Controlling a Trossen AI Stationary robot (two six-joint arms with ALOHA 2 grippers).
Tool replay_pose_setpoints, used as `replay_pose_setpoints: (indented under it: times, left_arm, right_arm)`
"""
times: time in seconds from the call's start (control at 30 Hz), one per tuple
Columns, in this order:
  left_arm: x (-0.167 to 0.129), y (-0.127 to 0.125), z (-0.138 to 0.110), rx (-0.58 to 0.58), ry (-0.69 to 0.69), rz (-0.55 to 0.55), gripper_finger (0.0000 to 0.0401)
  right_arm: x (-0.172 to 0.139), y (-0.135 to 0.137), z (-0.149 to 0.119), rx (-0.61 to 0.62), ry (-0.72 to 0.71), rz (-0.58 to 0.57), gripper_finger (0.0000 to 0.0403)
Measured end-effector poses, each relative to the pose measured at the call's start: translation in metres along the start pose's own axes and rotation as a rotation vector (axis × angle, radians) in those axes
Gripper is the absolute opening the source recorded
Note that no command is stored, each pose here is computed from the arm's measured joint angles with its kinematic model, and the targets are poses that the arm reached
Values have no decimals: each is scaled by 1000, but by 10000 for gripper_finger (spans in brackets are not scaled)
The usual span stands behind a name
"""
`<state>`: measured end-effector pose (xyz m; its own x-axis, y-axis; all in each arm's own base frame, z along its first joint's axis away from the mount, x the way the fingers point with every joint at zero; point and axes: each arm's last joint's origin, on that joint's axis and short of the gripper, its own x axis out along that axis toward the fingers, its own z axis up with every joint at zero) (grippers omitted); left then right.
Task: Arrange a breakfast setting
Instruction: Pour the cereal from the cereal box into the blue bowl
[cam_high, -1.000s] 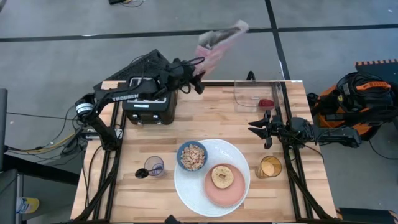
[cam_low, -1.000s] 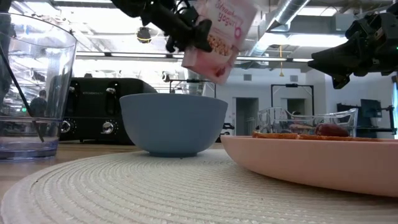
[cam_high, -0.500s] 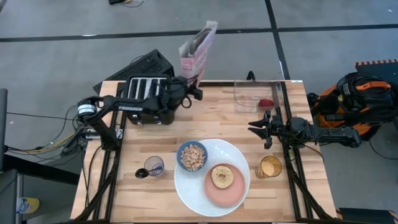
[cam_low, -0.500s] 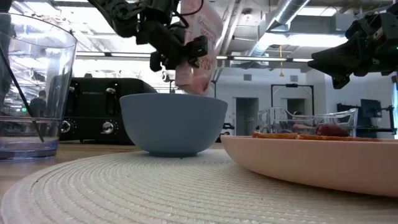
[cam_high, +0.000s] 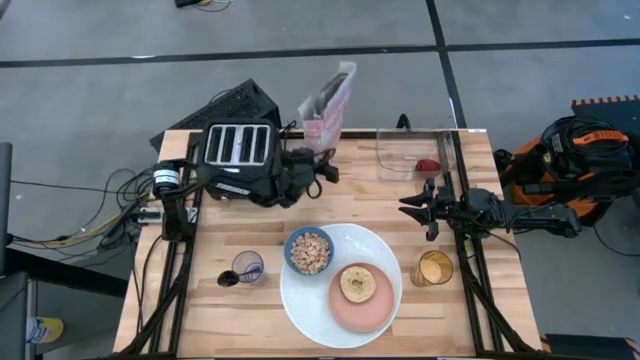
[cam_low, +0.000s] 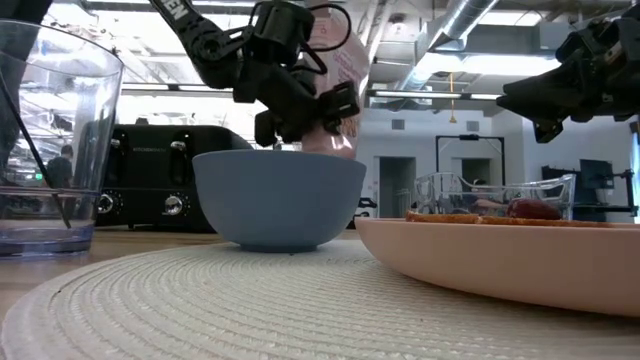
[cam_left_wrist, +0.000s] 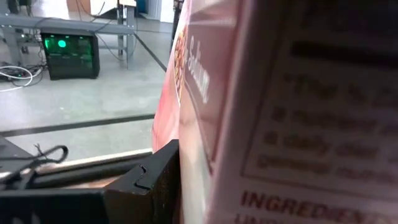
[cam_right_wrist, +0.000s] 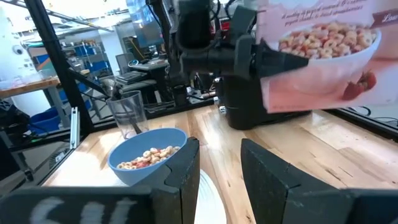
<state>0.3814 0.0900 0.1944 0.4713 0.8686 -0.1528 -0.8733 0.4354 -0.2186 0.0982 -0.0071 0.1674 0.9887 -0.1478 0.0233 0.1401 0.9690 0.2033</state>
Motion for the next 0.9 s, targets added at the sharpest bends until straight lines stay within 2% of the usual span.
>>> replay_pose_setpoints:
  times: [0.17, 0.5, 0.9]
  left_arm:
    - [0, -8, -24, -16, -9, -12, 182]
    - [9, -6, -62, -12, 33, 0, 185]
    - [11, -4, -70, -18, 53, 6, 193]
  right_arm:
    - [0, 0, 0, 0, 0, 0, 139]
    - [0, 0, 0, 0, 0, 0, 139]
    - [0, 0, 0, 0, 0, 0, 139]
